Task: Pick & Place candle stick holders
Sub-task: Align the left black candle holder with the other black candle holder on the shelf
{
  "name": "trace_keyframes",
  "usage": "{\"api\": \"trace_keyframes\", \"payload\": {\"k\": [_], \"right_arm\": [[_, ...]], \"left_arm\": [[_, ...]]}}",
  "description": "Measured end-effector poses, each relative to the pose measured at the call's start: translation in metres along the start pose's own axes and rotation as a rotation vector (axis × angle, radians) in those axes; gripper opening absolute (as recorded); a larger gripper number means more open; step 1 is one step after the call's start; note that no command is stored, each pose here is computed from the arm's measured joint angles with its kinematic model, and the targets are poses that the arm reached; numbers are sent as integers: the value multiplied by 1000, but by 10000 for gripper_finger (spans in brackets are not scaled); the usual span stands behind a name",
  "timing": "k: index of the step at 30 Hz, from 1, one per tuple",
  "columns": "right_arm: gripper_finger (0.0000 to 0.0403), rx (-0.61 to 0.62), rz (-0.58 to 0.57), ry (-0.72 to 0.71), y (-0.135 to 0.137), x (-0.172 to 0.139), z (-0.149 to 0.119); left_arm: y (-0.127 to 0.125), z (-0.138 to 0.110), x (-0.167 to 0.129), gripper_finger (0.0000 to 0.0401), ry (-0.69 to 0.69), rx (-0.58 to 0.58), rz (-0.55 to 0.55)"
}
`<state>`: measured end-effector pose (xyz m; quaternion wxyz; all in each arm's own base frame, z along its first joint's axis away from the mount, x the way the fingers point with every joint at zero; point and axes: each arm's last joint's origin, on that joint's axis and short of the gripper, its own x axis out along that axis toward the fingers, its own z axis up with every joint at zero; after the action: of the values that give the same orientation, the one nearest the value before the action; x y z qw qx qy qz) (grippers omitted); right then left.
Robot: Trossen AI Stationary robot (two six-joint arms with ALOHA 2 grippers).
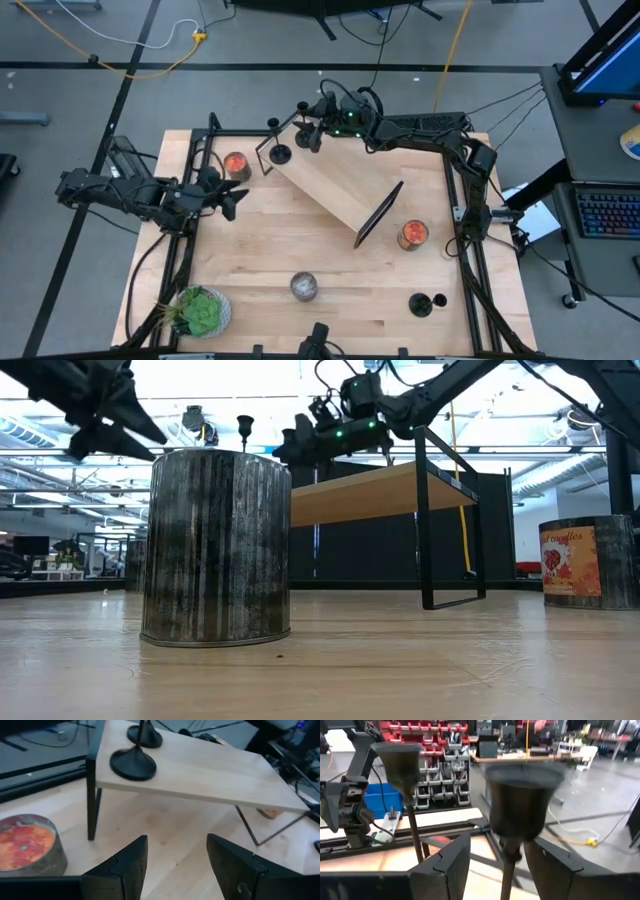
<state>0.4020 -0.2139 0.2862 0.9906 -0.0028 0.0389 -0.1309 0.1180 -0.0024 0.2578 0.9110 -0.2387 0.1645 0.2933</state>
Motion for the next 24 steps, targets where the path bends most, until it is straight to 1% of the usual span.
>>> {"api": "trace_keyframes", "payload": {"k": [4,13,19,24], "right_arm": [[176,42,0,-10,0,1,0],[173,68,-29,-34,0,1,3],[163,88,-29,-35,0,1,3],[155,98,-30,-38,0,1,3]], "left_arm": [[10,-14,2,209,13,-4,-30],[22,-39,9,209,58,-16,-85],[28,-52,15,209,96,-26,-82],[31,-58,18,209,114,-39,-71]]}}
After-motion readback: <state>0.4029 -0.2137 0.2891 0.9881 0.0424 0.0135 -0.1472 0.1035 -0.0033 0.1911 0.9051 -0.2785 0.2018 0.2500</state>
